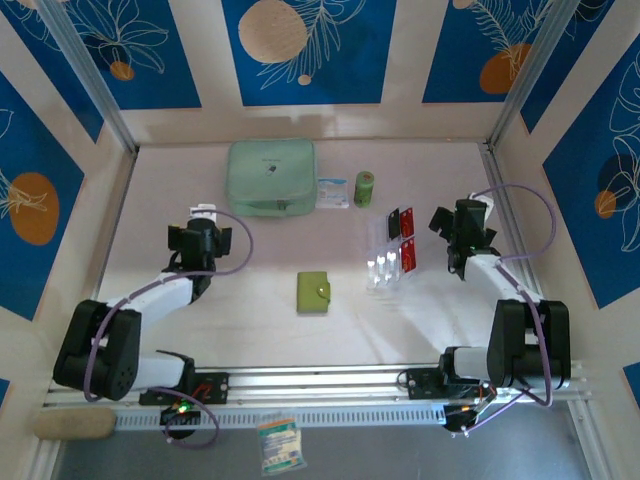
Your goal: Put the credit cards into the card holder
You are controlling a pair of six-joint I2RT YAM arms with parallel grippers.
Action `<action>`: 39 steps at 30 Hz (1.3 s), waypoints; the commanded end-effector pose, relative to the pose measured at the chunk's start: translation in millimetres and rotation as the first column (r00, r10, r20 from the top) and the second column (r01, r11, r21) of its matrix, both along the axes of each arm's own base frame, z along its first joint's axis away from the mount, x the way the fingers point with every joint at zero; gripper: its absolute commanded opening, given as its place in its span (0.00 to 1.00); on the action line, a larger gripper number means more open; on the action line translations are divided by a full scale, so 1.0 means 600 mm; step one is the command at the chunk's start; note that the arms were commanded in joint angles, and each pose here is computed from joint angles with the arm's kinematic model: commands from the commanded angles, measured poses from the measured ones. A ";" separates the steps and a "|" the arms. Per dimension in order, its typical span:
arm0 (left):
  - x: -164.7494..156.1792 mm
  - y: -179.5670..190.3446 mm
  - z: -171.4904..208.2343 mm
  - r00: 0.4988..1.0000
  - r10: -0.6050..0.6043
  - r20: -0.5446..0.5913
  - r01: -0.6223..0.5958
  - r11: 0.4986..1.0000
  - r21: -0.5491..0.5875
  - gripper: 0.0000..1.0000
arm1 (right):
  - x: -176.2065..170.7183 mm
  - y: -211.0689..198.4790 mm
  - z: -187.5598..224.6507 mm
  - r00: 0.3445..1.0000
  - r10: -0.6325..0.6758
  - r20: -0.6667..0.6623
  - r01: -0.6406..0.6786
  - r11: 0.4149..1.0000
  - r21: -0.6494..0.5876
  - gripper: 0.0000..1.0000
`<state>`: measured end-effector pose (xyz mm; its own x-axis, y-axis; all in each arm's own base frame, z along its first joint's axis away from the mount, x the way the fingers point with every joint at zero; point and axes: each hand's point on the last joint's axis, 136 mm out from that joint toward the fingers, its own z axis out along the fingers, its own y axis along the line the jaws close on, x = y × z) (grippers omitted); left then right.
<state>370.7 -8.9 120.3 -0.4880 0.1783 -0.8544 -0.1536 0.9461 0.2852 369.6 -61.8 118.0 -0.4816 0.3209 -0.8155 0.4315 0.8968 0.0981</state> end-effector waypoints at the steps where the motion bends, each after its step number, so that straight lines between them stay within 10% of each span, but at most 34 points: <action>1: 0.018 0.000 0.021 0.994 -0.021 0.105 0.024 1.000 -0.019 1.00 | 0.023 0.023 0.008 0.993 0.081 0.088 -0.079 0.997 -0.024 0.99; 12: 0.031 -0.012 -0.013 0.976 -0.089 0.199 0.095 0.995 -0.023 1.00 | 0.008 0.051 -0.009 0.939 0.174 0.298 -0.165 0.985 -0.055 0.99; 20: 0.049 -0.019 -0.028 0.982 -0.140 0.126 0.150 0.986 -0.074 1.00 | 0.030 0.112 -0.026 0.885 0.381 0.266 -0.370 0.924 -0.093 0.99; 39: 0.048 -0.031 -0.053 0.955 -0.259 0.144 0.285 0.938 -0.198 1.00 | 0.045 0.108 -0.041 0.907 0.360 0.218 -0.346 0.933 -0.098 0.99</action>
<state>394.8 -26.2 83.4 -0.3655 0.1135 -0.9239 0.0839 0.9925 0.0888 390.6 0.7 85.1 -0.3737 0.1367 -0.9174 0.0740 0.9903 0.1174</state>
